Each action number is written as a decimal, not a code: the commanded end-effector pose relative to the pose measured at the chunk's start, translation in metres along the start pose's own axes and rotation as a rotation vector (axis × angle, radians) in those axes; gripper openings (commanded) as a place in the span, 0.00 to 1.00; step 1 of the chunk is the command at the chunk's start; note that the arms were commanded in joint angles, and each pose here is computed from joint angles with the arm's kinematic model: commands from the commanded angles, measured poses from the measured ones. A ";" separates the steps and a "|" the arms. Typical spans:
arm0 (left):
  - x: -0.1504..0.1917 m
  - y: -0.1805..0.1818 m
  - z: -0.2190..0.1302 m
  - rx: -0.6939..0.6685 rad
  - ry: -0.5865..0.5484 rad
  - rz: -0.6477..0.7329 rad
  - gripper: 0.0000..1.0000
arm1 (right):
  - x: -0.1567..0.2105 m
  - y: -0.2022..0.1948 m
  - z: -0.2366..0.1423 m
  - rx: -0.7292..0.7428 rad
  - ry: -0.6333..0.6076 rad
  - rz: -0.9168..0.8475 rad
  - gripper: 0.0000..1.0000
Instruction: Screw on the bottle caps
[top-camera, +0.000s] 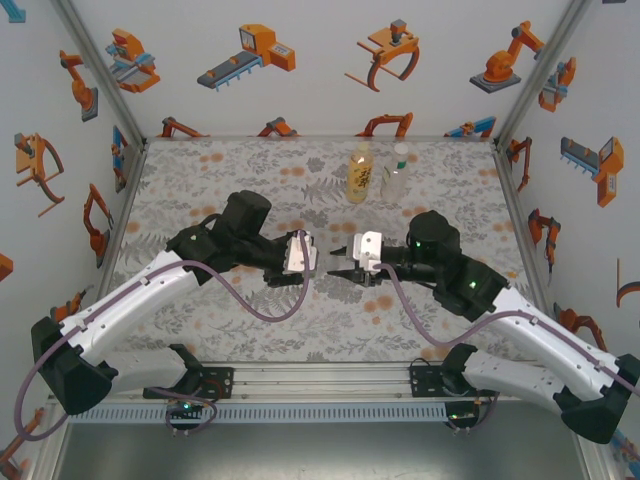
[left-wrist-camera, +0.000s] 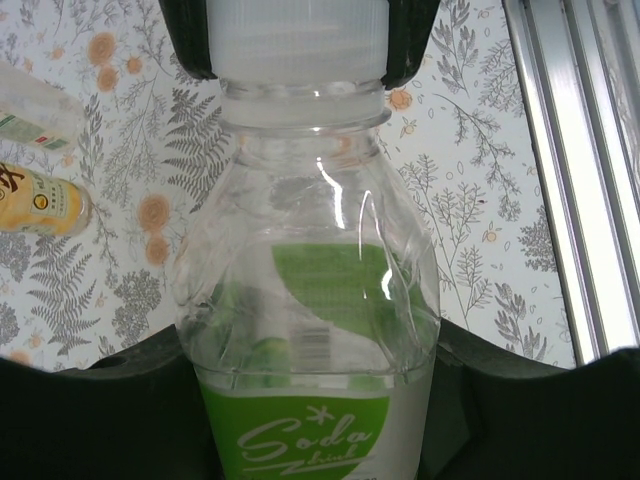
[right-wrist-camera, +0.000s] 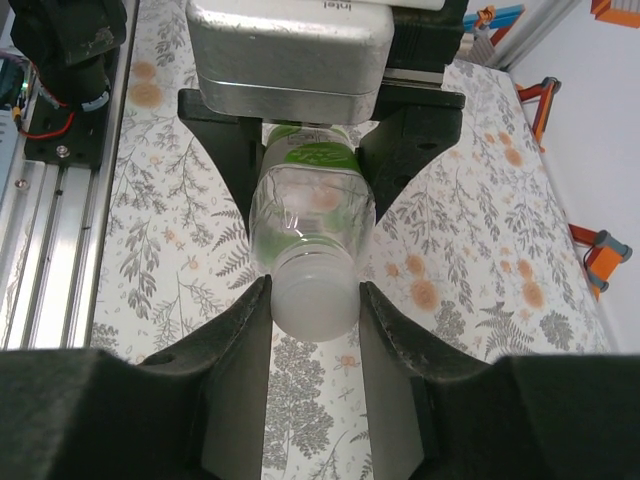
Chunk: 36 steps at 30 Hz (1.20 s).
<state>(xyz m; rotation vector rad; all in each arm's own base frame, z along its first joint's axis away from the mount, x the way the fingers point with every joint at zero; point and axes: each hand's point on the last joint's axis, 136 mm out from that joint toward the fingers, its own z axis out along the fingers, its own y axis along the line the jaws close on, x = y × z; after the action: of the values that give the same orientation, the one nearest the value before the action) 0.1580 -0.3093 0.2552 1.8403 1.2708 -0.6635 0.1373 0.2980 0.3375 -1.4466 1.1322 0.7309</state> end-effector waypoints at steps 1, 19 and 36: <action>-0.009 0.001 -0.003 -0.008 -0.032 0.008 0.00 | -0.005 -0.001 -0.005 0.022 -0.026 0.011 0.22; -0.006 0.018 -0.008 -0.137 -0.022 0.032 0.00 | 0.041 -0.060 -0.023 0.473 -0.159 0.965 0.00; 0.010 0.024 0.006 -0.144 0.060 0.001 0.00 | 0.074 -0.064 -0.021 0.532 -0.339 1.532 0.00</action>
<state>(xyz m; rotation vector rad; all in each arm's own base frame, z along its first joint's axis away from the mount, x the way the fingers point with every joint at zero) 0.1950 -0.3076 0.2416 1.7398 1.3830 -0.4582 0.2090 0.2692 0.2934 0.1112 1.9133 1.4571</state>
